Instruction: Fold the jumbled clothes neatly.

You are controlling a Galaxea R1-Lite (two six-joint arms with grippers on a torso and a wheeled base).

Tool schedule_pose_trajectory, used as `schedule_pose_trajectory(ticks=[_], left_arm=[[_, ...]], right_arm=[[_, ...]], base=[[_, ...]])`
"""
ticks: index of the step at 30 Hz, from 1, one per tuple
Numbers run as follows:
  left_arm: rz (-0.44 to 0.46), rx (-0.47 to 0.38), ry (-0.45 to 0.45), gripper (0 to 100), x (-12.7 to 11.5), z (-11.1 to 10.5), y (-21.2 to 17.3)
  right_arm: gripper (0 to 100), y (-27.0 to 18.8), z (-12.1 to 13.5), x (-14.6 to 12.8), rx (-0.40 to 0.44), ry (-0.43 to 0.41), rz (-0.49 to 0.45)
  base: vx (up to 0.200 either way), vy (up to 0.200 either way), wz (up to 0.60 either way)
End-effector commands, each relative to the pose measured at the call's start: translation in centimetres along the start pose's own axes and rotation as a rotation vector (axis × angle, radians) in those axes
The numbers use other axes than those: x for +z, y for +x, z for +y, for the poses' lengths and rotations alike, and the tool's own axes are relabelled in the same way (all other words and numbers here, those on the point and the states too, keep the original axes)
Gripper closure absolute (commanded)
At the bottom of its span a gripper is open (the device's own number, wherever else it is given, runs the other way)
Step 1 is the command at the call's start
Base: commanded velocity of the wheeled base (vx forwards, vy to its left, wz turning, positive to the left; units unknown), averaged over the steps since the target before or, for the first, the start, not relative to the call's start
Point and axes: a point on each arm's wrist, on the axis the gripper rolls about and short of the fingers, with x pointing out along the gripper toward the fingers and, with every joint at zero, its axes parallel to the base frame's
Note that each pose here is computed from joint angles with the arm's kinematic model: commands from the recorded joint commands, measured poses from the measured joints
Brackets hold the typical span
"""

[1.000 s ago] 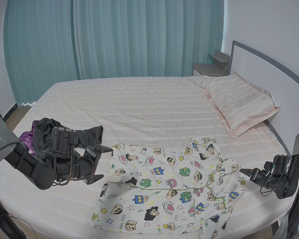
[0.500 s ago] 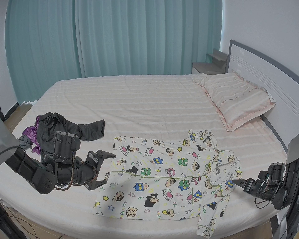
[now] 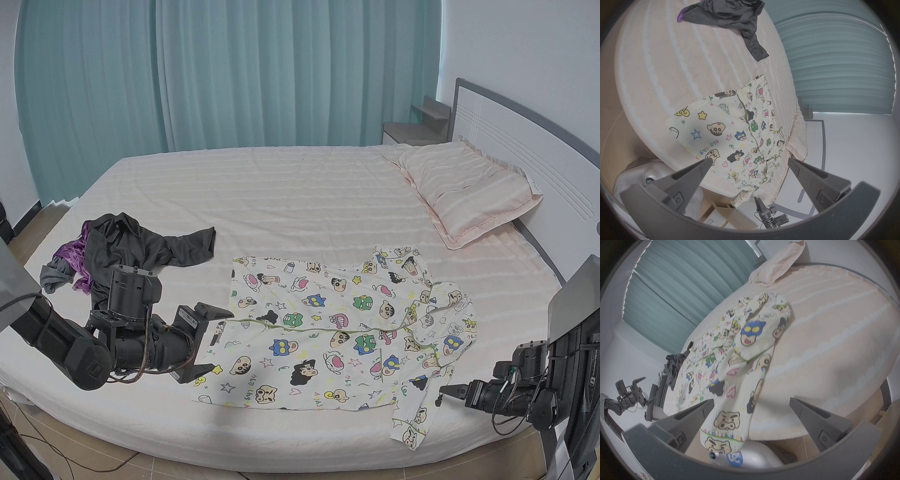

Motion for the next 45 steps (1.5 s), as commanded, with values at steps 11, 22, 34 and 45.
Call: schedule_pose_trajectory(ticks=[11, 22, 34, 45], left_arm=[[0.001, 0.009, -0.003, 0, 0.1, 0.2, 0.3], [-0.003, 0.007, -0.005, 0, 0.2, 0.2, 0.2], [-0.004, 0.007, -0.006, 0, 0.2, 0.2, 0.2], [-0.006, 0.008, -0.006, 0, 0.3, 0.2, 0.2]], right_arm=[[0, 3.1, 1.0, -2.1, 0.001, -0.059, 0.084], [100, 4.1, 1.4, -1.5, 0.006, -0.078, 0.037], [100, 2.5, 1.3, -1.5, -0.045, -0.072, 0.025], [100, -0.1, -0.8, -0.2, -0.122, -0.076, -0.032]], base=[[0.0, 0.0, 0.0], [0.0, 0.0, 0.0], [0.0, 0.0, 0.0], [0.0, 0.0, 0.0]])
